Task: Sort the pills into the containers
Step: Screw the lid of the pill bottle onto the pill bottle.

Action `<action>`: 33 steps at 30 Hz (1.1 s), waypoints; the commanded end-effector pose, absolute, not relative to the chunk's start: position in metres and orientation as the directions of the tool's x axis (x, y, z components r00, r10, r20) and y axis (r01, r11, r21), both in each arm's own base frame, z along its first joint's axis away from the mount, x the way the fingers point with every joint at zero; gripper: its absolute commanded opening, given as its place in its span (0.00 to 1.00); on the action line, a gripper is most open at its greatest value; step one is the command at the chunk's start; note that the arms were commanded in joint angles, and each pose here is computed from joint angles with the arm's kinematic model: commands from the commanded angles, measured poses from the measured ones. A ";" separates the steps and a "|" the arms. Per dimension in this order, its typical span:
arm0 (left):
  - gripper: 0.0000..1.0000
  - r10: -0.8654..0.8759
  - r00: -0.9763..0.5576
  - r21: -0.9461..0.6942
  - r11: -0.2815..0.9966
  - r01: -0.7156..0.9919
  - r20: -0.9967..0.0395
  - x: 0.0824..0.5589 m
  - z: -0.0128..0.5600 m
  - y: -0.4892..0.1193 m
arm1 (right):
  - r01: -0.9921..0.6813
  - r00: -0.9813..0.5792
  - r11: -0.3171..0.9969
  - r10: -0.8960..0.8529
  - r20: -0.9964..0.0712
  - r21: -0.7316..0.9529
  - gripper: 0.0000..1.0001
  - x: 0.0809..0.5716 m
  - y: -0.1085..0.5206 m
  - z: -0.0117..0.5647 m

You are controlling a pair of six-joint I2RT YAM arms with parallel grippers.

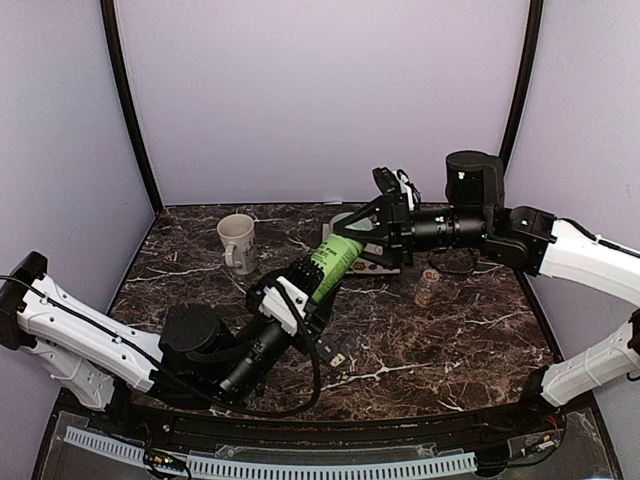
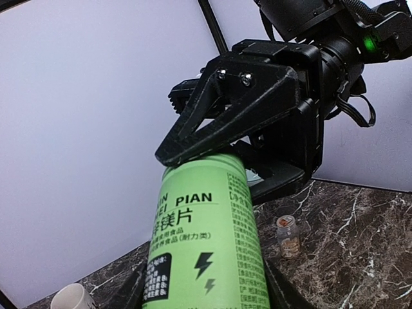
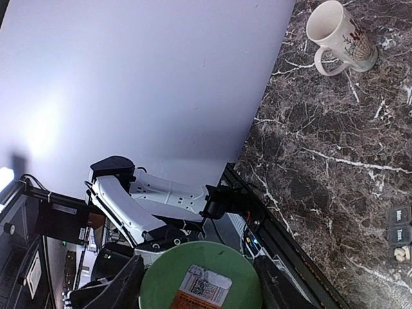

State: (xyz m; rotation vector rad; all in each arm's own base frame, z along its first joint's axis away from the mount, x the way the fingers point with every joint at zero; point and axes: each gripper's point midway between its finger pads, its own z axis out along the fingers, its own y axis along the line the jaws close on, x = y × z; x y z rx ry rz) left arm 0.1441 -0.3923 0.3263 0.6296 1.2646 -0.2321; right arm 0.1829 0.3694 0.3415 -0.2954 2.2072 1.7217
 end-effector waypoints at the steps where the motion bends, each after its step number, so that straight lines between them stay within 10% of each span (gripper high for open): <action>1: 0.00 -0.220 0.270 -0.017 0.802 0.597 -0.937 0.129 0.406 -0.357 | -0.311 -0.935 0.435 0.016 -0.353 0.845 0.56 0.192 0.355 0.283; 33: 0.00 -0.285 0.130 -0.129 0.734 0.666 -0.950 0.135 0.384 -0.337 | -0.394 -0.901 0.362 0.028 -0.432 0.845 0.70 0.192 0.357 0.317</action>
